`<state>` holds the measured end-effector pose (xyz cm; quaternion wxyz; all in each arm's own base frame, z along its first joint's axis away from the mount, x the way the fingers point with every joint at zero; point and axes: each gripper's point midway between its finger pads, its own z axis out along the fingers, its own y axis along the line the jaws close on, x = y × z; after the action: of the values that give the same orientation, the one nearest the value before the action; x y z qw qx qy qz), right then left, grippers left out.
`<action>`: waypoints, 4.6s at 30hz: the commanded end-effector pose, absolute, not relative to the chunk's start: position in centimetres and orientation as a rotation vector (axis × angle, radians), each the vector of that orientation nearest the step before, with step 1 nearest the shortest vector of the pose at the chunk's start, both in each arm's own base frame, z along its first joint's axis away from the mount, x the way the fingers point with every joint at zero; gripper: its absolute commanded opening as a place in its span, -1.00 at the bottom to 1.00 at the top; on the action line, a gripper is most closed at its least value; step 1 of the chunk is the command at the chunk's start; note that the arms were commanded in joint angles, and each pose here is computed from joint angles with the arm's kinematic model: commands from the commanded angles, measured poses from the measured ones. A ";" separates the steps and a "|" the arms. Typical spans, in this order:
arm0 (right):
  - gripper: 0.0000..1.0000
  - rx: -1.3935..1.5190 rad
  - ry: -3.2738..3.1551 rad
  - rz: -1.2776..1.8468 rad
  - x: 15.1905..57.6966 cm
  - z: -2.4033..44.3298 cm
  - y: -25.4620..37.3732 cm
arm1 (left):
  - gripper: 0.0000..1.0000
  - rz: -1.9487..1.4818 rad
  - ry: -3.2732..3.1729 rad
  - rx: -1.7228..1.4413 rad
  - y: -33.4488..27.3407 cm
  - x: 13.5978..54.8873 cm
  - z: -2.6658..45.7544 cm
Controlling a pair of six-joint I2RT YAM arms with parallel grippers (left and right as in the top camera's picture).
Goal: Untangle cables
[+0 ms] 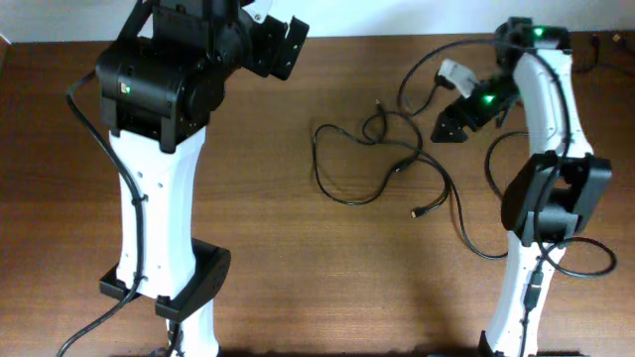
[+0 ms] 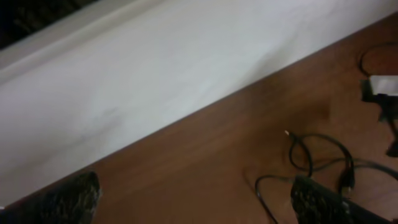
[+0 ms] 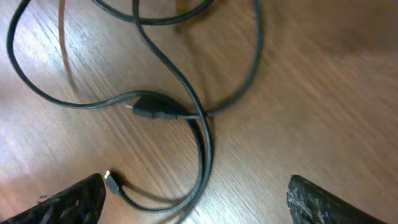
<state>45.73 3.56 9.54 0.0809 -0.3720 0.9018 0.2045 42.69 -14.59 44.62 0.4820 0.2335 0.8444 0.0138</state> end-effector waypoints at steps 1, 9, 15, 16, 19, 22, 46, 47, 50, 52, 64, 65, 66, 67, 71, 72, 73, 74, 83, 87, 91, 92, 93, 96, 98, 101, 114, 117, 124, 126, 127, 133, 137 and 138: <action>0.83 -1.214 2.648 0.692 45.0 5.5 6.6 | 0.97 0.053 2.056 0.574 -13.9 41.5 45.2; 0.35 -1.407 2.553 0.678 44.2 2.1 12.6 | 0.97 0.059 2.103 0.592 -13.6 40.9 44.2; -0.92 -1.383 2.576 0.642 44.5 3.0 11.9 | 0.97 0.081 2.133 0.594 -13.2 40.5 43.6; -0.92 -1.314 2.613 0.617 45.0 4.8 11.1 | 0.98 0.081 2.139 0.596 -13.2 40.5 43.5; -0.92 -1.099 2.646 0.467 46.8 14.4 8.7 | 0.97 0.081 2.146 0.599 -13.1 40.3 43.4; -0.92 -0.757 2.411 0.147 49.4 29.4 4.4 | 0.97 0.084 2.169 0.608 -13.1 40.2 42.8; -0.93 0.319 1.889 -0.417 47.7 41.0 -37.0 | 0.97 0.087 2.283 0.658 -13.5 40.6 39.4; -0.93 0.320 2.003 -0.409 48.3 36.2 -37.8 | 0.97 0.086 2.276 0.655 -13.5 40.7 39.5; -0.92 0.331 2.238 -0.305 49.2 24.2 -37.9 | 0.97 0.084 2.264 0.650 -13.6 40.9 39.7; -0.92 0.332 2.298 -0.276 49.0 20.9 -37.7 | 0.97 0.083 2.264 0.651 -13.6 40.9 39.7; 0.97 0.377 2.457 -0.161 47.2 13.9 -35.6 | 0.97 0.086 2.298 0.665 -13.4 40.3 39.1; 0.97 0.354 2.433 -0.175 47.5 16.9 -35.0 | 0.97 0.083 2.297 0.665 -13.4 40.3 39.1; 0.97 0.329 2.429 -0.169 47.6 20.1 -33.5 | 0.97 0.083 2.297 0.665 -13.4 40.3 39.1; 0.97 0.338 2.428 -0.152 47.7 21.5 -32.5 | 0.97 0.083 2.298 0.665 -13.4 40.3 39.1; 0.97 0.569 2.474 0.081 47.9 24.1 -24.3 | 0.98 0.061 2.306 0.678 -13.7 40.0 38.9; 0.98 0.700 2.510 0.098 47.4 23.2 -23.0 | 0.97 0.062 2.310 0.680 -13.7 40.0 38.8; 0.98 0.853 2.517 0.052 46.7 22.3 -23.1 | 0.97 0.062 2.310 0.679 -13.6 40.0 38.8; 0.98 1.053 2.495 -0.057 45.7 21.5 -23.7 | 0.97 0.062 2.310 0.680 -13.7 40.0 38.8; 0.99 1.071 2.323 -0.281 47.1 24.3 -23.4 | 0.97 0.061 2.310 0.680 -13.7 40.0 38.8; 0.97 0.524 1.597 -0.159 47.8 53.8 -16.9 | 0.98 0.029 2.301 0.684 -14.1 40.0 39.0; 0.98 0.162 1.619 0.019 43.7 57.8 -9.5 | 0.97 0.029 2.310 0.688 -14.1 39.8 38.8; 0.97 0.170 1.694 0.051 42.9 55.7 -9.6 | 0.97 0.029 2.309 0.688 -14.1 39.8 38.8; 0.97 0.189 1.739 0.061 42.5 54.0 -10.2 | 0.97 0.029 2.309 0.687 -14.1 39.8 38.8; 0.97 0.254 1.809 0.124 40.7 45.6 -11.6 | 0.97 0.029 2.307 0.687 -14.1 39.9 38.9; 0.97 0.403 1.757 0.180 39.4 43.4 -11.8 | 0.98 0.029 2.308 0.687 -14.1 39.8 38.8; 0.98 0.937 1.807 0.072 37.4 33.8 -16.7 | 0.98 0.029 2.310 0.688 -14.1 39.8 38.8; 0.84 1.650 2.073 -0.155 38.6 0.1 -21.4 | 0.97 -0.018 2.307 0.705 -14.7 39.6 38.8; 0.80 1.640 2.054 -0.147 39.0 0.3 -21.6 | 0.97 -0.043 2.305 0.715 -15.0 39.5 38.8; 0.68 2.237 1.754 0.247 38.2 -1.8 -16.7 | 0.97 -0.050 2.411 0.755 -15.4 39.7 35.5; 0.69 2.286 1.797 0.272 37.3 -2.2 -15.6 | 0.97 -0.046 2.458 0.770 -15.5 40.0 33.9; 0.69 2.330 1.797 0.256 36.7 -2.4 -15.0 | 0.97 -0.046 2.456 0.769 -15.6 40.4 33.6; -0.92 2.351 1.846 0.262 37.1 -8.4 -14.9 | 0.97 -0.085 2.371 0.753 -16.7 42.0 34.8; -0.93 2.133 1.962 0.086 37.0 -9.2 -18.9 | 0.97 -0.085 2.371 0.753 -16.7 42.0 34.8; -0.92 2.123 1.979 0.057 36.1 -8.4 -21.7 | 0.97 -0.085 2.370 0.754 -16.7 42.0 34.8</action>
<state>43.82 -19.09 -0.74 0.2171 0.7260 0.6391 0.1320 42.20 -16.64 34.32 0.3153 0.2820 0.9057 -0.0282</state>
